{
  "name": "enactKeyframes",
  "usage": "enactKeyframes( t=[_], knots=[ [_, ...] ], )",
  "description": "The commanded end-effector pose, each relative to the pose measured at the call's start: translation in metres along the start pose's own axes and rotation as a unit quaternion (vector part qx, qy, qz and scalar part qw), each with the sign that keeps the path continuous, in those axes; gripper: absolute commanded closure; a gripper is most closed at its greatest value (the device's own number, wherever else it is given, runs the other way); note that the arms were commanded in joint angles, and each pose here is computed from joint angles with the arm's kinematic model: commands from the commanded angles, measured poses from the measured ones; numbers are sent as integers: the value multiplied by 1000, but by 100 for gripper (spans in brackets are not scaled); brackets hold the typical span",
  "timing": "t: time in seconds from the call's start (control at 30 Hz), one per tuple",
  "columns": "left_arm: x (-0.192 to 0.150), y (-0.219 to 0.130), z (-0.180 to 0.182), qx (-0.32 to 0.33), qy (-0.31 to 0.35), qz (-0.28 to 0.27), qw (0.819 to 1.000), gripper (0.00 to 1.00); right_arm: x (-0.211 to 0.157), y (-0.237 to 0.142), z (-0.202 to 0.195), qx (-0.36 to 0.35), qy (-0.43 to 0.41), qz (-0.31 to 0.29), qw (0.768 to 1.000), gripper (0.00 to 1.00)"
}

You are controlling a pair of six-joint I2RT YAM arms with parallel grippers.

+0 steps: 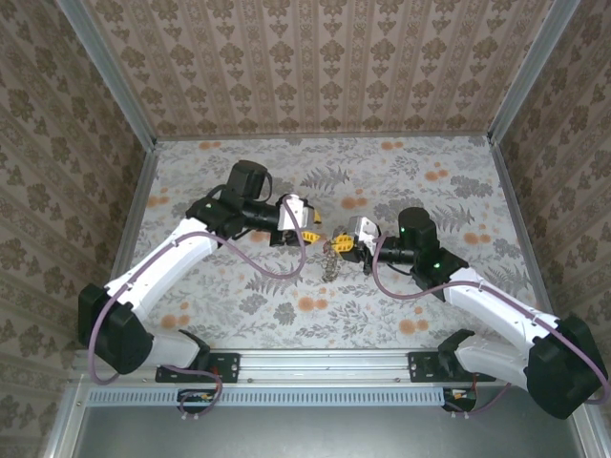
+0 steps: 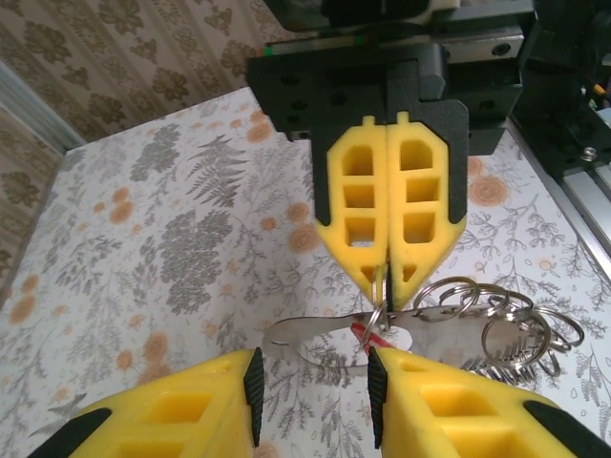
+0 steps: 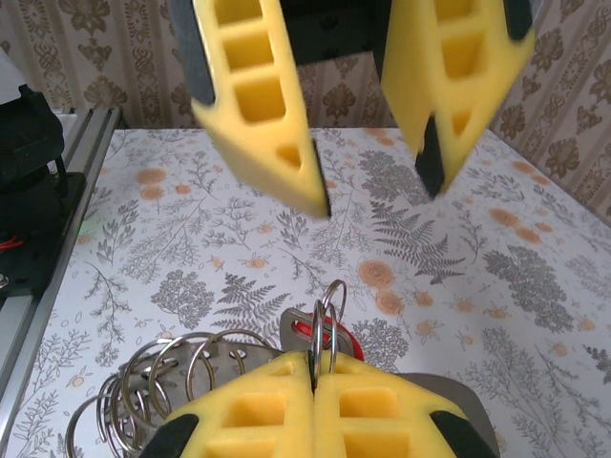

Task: Put the keys on the keyring

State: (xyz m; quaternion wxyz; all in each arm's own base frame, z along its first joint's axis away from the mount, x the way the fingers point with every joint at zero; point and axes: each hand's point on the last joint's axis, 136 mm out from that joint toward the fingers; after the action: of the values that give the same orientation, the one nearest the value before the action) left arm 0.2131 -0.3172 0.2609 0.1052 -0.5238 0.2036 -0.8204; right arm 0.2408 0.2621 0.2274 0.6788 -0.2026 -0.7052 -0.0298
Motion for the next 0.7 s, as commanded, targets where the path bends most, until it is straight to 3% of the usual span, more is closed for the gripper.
enactKeyframes(
  t=[0.0,0.17,0.3,0.47,0.67],
  knots=[
    [2,13,-9,-34,11,-14,999,64,24,-4,5,16,-28,-25,999,100],
    [-3,19,-14,-51,9,-12,999,68,23,-4,5,15,-27,-25,999,100],
    [-7,18,-16,-62,14,1,998,90,25,-4,4,12,-29,-27,999,100],
    [-10,18,-17,-64,24,15,998,100,32,-5,-2,-3,-16,-44,999,100],
    [-30,27,-17,-34,56,81,995,100,49,-5,-12,-24,28,-106,994,100]
  ],
)
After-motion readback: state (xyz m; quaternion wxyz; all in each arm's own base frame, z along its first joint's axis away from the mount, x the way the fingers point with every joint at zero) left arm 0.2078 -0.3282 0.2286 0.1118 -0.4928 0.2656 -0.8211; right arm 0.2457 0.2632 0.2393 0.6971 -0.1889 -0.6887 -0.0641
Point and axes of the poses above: each hand's point on the last joint's axis, 136 mm out from that joint toward the fingers, its own y axis out along the fingers, its own z axis along the line the jaws close on, x = y × z, and after that the axes turned 5 degrees about y, right-handed
